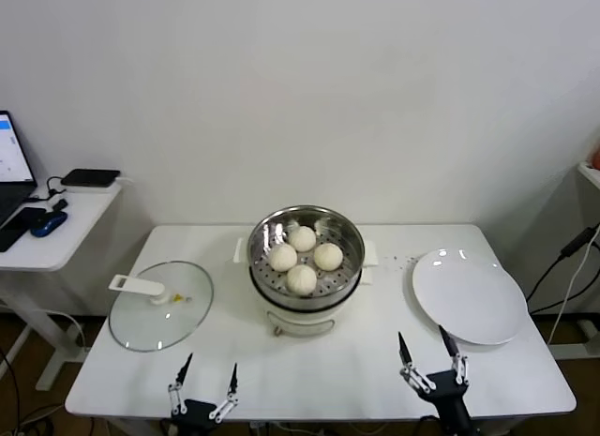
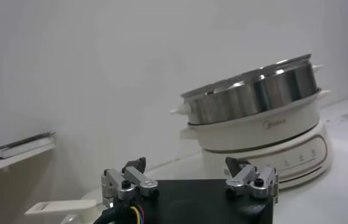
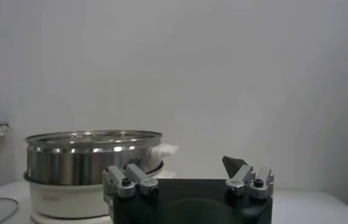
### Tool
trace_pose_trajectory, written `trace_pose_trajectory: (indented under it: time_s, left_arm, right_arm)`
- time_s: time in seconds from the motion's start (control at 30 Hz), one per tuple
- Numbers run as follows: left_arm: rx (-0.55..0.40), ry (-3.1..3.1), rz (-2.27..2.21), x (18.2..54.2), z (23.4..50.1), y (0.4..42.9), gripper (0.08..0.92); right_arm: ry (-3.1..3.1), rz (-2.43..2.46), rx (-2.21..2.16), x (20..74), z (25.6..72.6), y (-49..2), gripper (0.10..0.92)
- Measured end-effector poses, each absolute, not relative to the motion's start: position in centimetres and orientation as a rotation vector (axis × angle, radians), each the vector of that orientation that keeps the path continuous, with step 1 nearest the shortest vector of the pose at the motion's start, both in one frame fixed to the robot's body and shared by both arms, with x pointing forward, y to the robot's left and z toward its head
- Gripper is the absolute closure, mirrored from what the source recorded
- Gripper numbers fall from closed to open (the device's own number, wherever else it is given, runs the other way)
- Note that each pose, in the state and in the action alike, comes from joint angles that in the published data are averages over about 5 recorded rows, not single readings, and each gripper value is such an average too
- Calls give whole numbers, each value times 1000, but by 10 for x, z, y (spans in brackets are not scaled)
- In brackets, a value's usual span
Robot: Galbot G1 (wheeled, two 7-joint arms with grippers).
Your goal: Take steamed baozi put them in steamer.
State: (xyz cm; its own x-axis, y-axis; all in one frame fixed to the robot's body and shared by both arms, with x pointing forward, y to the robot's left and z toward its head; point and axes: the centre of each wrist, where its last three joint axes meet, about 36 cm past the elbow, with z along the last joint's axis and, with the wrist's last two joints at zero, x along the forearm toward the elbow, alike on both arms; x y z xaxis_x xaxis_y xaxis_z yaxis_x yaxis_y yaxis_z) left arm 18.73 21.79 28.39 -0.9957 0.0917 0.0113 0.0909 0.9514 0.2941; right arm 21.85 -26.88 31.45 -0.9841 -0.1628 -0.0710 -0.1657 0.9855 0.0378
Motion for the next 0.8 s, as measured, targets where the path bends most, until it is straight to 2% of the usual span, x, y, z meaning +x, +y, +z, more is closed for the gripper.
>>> trace_pose_trajectory:
  time_s: [0.33,0.8]
  left_arm:
    - [140,3091,462,188,287,218,177]
    - [147,3085,467,191,290,217,177]
  right_arm:
    - [3055,99,-239,196,302,-259,200]
    - [3048,106,-253,190,298,-251,200]
